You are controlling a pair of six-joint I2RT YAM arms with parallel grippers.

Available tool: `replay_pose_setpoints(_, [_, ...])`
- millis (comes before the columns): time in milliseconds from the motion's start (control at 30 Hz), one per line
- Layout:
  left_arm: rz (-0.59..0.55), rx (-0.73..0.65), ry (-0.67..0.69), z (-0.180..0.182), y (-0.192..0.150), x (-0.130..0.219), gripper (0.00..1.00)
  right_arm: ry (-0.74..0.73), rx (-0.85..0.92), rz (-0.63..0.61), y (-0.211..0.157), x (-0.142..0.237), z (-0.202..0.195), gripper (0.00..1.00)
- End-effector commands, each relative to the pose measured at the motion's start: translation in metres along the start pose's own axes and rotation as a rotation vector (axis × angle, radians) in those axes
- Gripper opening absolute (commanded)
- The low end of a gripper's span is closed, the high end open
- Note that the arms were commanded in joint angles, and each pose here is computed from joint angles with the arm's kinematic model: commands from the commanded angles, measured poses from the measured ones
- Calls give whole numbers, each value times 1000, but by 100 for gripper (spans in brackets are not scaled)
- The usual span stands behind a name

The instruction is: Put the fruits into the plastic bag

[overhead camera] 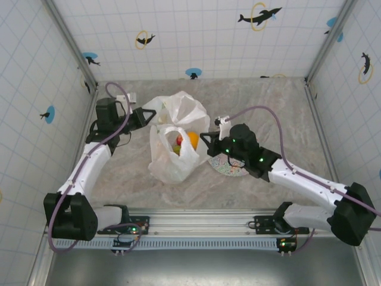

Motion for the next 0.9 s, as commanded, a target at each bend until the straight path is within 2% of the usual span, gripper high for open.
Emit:
replay_pose_setpoints(0, [-95, -9, 28, -6, 31, 10, 0, 90, 5, -147, 43, -3, 31, 0])
replay_pose_setpoints(200, [-145, 62, -21, -5, 50, 10, 0, 123, 23, -197, 64, -17, 48, 0])
replay_pose_setpoints(433, [-88, 120, -46, 1, 39, 3, 0, 101, 20, -191, 68, -31, 47, 0])
replay_pose_setpoints(700, [-148, 68, -162, -40, 60, 29, 0, 125, 34, -244, 88, -10, 61, 0])
replay_pose_setpoints(867, [-129, 85, -197, -53, 50, 32, 0, 116, -1, -253, 89, -1, 57, 0])
Point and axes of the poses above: each hand's point on the last joint's axis, 136 mm out from that joint toward the fingers, its own x axis back along the fingers, its own z axis along the line the jaws close on, y = z × x, the point moved 8 cm from there along x, back along the fingers, and after that the axes turned 9 degrees about -x, right-handed, at the moved point
